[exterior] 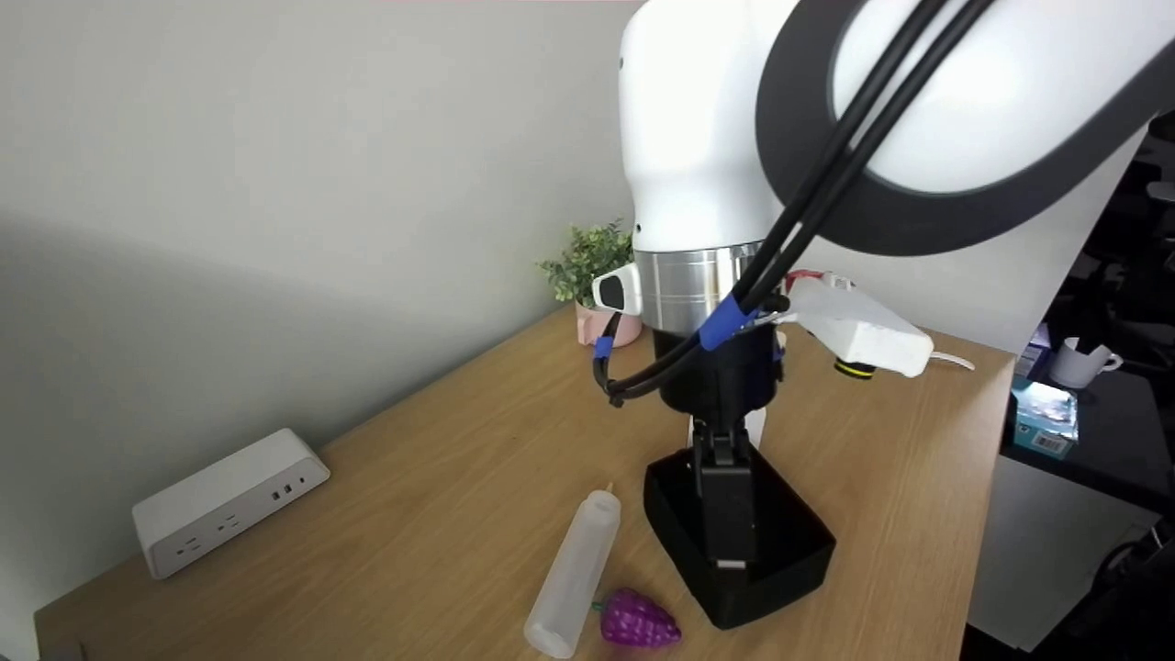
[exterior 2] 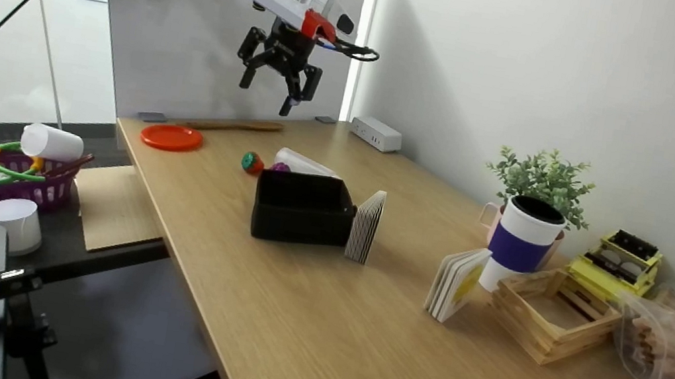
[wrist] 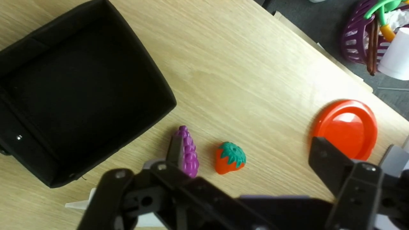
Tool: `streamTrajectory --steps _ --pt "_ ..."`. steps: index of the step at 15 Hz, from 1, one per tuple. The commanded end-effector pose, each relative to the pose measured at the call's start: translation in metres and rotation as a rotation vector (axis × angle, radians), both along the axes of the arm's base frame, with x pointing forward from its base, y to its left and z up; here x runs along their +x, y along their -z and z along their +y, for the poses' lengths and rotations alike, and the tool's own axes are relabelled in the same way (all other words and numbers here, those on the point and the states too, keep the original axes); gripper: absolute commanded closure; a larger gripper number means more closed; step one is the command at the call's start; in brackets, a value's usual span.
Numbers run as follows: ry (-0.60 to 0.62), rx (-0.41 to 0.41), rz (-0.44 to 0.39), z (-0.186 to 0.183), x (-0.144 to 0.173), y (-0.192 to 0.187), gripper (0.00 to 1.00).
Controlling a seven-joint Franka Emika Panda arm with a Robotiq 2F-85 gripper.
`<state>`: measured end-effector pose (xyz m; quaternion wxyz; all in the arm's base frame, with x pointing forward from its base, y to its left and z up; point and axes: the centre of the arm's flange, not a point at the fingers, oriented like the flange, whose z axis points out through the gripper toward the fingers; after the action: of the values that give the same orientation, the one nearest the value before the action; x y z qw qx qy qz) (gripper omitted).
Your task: Put the grape and strawberry toys in the black box
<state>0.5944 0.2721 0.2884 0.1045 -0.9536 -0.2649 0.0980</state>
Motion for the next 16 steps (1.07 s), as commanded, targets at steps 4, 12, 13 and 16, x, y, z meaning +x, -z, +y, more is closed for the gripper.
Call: streamTrajectory --steps 4,12,13,16 --pt "-0.011 0.022 0.064 0.012 0.028 0.048 0.0" --pt "-0.045 -0.011 0.105 0.045 0.063 0.102 0.0" --pt "-0.049 -0.025 0.112 0.048 0.066 0.107 0.0" --pt "-0.037 -0.108 0.152 0.047 0.075 0.125 0.0"
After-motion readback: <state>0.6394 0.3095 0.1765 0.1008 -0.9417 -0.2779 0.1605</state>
